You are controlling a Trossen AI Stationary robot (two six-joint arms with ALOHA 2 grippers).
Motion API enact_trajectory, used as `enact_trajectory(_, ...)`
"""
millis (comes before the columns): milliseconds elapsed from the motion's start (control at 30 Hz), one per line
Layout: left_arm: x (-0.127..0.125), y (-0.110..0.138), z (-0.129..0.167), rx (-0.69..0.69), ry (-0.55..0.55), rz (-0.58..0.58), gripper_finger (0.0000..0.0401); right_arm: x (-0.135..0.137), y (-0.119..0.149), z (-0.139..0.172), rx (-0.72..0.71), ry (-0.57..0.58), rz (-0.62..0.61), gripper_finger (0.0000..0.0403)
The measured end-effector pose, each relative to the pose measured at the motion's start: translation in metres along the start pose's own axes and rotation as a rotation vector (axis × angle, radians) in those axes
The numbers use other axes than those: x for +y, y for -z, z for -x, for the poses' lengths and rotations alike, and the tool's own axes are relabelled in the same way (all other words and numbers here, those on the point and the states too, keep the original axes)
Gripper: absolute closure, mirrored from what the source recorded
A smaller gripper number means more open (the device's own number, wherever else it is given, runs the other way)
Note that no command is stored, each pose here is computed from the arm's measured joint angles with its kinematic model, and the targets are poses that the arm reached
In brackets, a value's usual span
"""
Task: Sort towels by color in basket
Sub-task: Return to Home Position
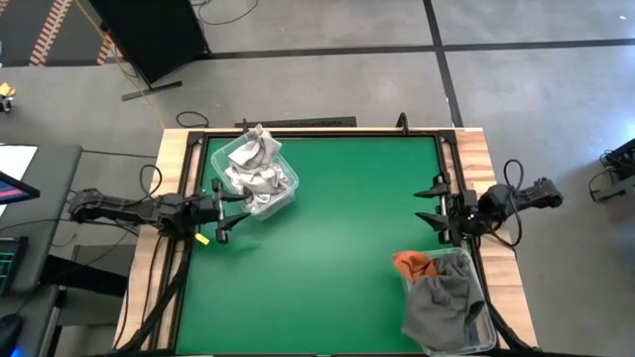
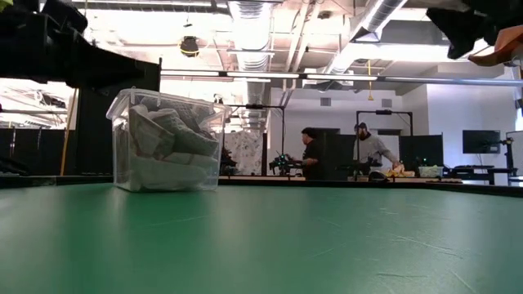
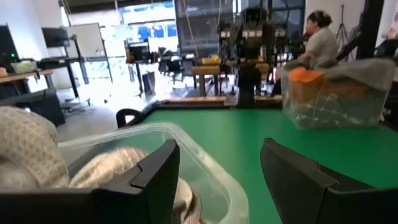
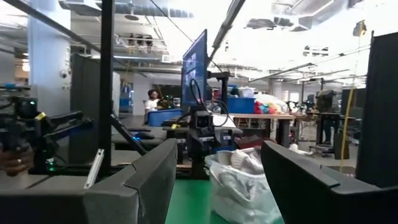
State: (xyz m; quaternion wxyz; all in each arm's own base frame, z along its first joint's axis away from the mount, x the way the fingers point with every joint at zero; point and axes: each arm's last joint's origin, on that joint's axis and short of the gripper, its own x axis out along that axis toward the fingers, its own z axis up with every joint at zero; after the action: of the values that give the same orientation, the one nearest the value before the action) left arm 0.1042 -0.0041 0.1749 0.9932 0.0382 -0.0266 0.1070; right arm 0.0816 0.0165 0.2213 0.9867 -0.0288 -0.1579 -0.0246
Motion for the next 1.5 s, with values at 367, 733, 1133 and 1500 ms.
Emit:
enact_trajectory(367, 0.000, 0.006, 0.000, 0.056, 0.002, -0.023, 0.0187, -0.007, 0.030, -0.001, 0.132, 0.112, -0.027, 0.0138)
enact_trajectory(733, -0.001, 0.011, 0.001, 0.102, 0.007, -0.055, 0.0187, -0.018, 0.049, 0.001, 0.210, 0.313, -0.175, 0.0138)
enact_trajectory(1133, -0.001, 0.012, 0.001, 0.102, 0.007, -0.054, 0.0187, -0.018, 0.051, 0.002, 0.231, 0.317, -0.179, 0.0138)
enact_trajectory(1500, -0.001, 0.012, 0.001, 0.103, 0.007, -0.054, 0.0187, -0.018, 0.051, 0.002, 0.234, 0.317, -0.176, 0.0138)
